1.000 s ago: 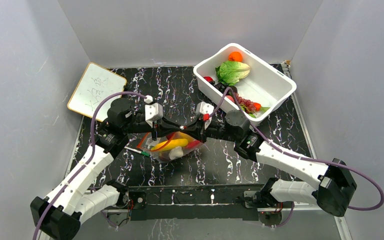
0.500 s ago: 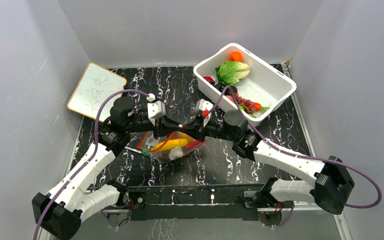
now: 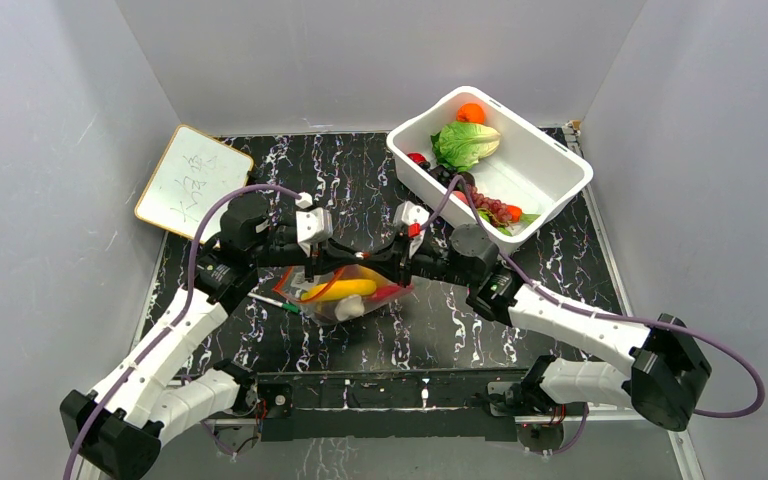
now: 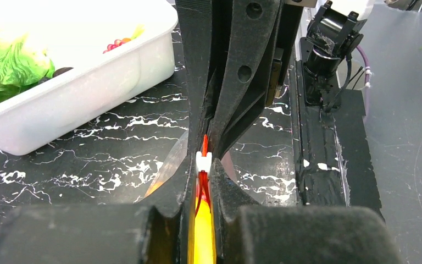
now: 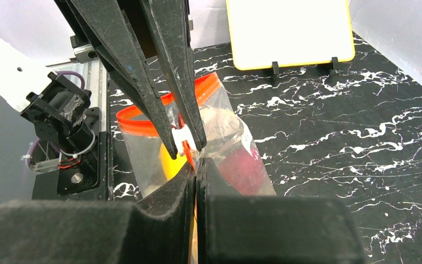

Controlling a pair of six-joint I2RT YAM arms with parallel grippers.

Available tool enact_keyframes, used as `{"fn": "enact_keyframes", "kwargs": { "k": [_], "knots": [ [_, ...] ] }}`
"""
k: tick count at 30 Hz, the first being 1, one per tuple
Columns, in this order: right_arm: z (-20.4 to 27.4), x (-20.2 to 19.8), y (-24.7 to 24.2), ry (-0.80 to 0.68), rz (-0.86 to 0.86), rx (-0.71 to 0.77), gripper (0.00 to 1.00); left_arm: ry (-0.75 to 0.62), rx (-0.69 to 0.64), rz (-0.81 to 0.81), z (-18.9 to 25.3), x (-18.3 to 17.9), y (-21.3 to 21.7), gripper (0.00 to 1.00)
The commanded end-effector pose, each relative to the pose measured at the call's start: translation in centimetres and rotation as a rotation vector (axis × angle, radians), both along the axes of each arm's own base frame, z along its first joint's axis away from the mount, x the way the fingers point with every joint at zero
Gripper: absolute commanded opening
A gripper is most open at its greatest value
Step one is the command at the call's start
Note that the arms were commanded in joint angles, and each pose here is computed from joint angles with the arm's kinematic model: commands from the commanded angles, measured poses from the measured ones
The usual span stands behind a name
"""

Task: Place the food in the zip-top bag and seal the zipper
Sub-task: Zip the zipper food storage bag at the center of the board.

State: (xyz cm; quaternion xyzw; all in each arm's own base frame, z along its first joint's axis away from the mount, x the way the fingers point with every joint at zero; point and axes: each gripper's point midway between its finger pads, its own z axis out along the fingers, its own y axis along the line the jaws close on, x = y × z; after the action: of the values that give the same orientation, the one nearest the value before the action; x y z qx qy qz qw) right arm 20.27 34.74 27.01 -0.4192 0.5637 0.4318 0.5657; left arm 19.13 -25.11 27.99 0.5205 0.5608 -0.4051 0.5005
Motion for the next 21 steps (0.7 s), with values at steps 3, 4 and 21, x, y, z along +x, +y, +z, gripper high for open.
{"fn": "enact_keyframes", "kwargs": {
  "k": [3, 4, 21],
  "knots": [
    [4.2, 0.3, -1.1, -0.113, -0.046, 0.108, 0.0, -0.027, 0.047, 0.001, 0.3, -0.6, 0.9, 0.0],
    [4.3, 0.3, -1.2, -0.118, -0.047, 0.11, 0.0, -0.026, 0.051, -0.002, 0.2, -0.7, 0.9, 0.0],
    [5.2, -1.5, -1.4, -0.184, 0.046, 0.069, 0.0, -0.017, 0.058, 0.0, 0.2, -0.4, 0.8, 0.0]
  ]
}}
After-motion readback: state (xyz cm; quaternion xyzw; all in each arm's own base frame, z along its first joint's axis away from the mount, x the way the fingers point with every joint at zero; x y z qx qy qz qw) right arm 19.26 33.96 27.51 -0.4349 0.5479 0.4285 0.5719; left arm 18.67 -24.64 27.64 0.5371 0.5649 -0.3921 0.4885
